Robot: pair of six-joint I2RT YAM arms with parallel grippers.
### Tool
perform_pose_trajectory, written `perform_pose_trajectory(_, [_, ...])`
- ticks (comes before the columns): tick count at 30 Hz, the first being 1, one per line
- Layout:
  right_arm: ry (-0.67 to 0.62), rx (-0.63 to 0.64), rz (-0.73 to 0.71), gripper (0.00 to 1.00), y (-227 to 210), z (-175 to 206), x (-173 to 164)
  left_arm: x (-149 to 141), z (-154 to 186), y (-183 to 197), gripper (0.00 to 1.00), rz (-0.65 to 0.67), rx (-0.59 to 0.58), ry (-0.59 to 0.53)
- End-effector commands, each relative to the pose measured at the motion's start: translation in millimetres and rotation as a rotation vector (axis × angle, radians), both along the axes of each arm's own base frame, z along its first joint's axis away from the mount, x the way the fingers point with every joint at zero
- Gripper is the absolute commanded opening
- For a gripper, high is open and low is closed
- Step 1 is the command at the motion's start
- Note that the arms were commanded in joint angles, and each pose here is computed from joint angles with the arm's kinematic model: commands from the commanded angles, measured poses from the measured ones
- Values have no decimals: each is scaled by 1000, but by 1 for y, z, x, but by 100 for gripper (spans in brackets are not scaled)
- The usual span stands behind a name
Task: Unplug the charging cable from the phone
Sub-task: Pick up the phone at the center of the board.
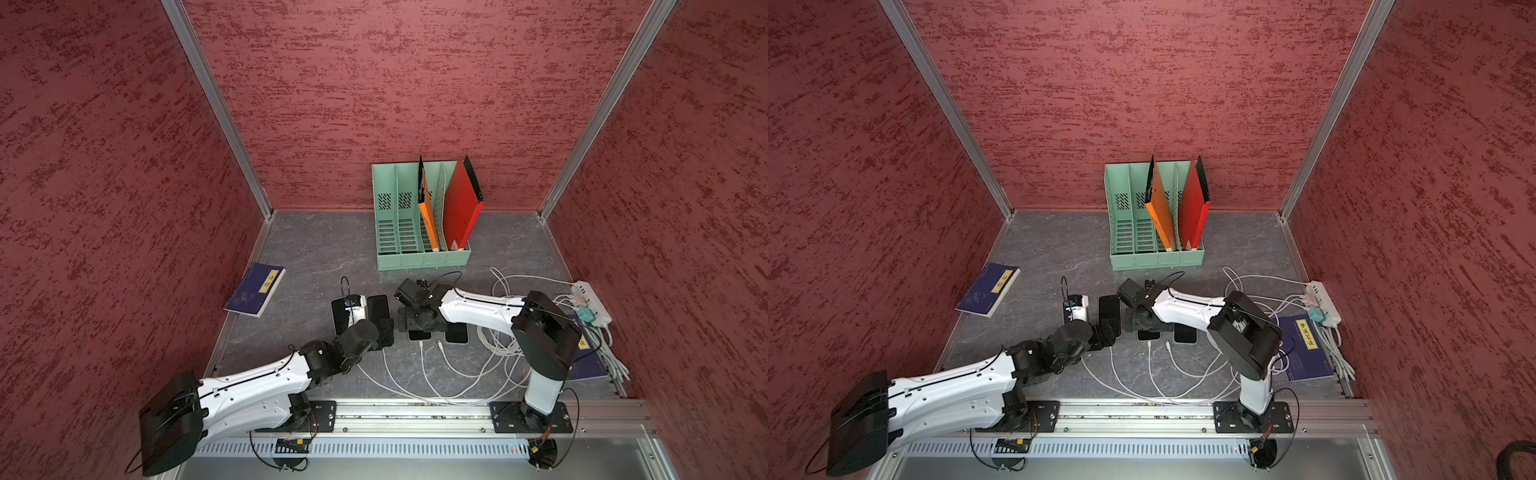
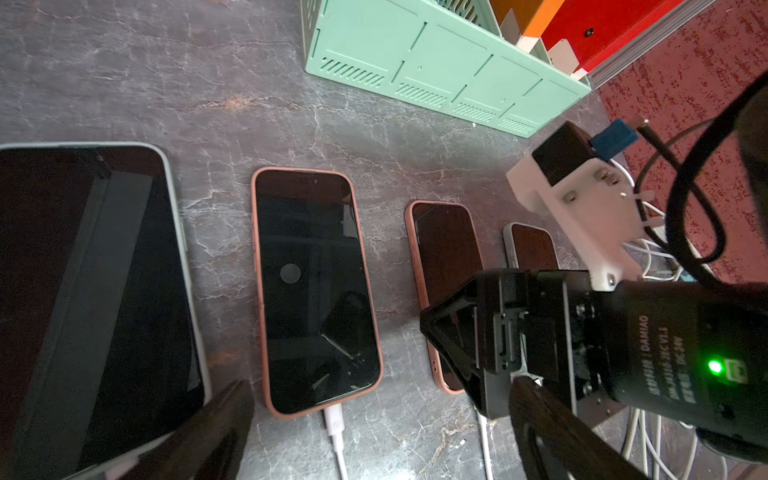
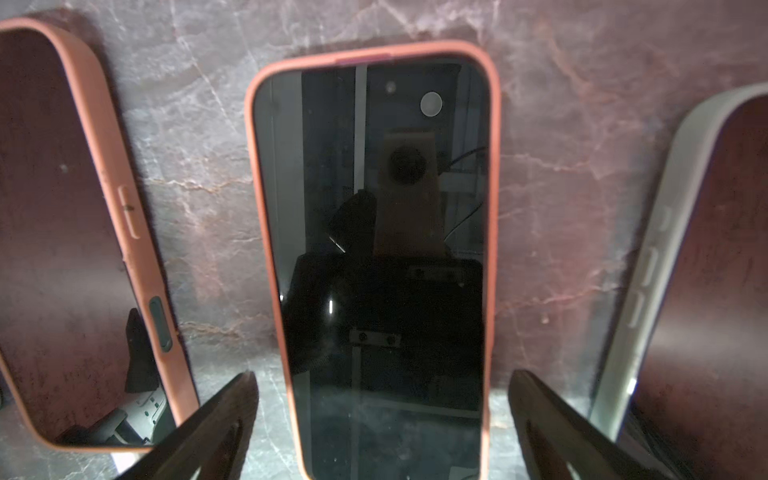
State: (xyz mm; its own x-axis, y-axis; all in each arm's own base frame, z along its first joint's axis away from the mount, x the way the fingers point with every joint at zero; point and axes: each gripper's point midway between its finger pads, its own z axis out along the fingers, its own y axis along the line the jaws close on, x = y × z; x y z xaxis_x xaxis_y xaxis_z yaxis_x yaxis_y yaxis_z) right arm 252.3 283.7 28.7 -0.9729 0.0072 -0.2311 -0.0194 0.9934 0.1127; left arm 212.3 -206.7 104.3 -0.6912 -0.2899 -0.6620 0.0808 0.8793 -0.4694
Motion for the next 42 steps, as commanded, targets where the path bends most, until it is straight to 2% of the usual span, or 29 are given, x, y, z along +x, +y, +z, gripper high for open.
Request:
perform_pose_trajectory(1, [-4,-7,4,99,4,3,5,0,4,-7,100,-12,-25,-11])
perform_pose_trajectory(42, [97,-69,-41,93,-12,-33,-9,-5,-4,-15,100,-49,-35,-12])
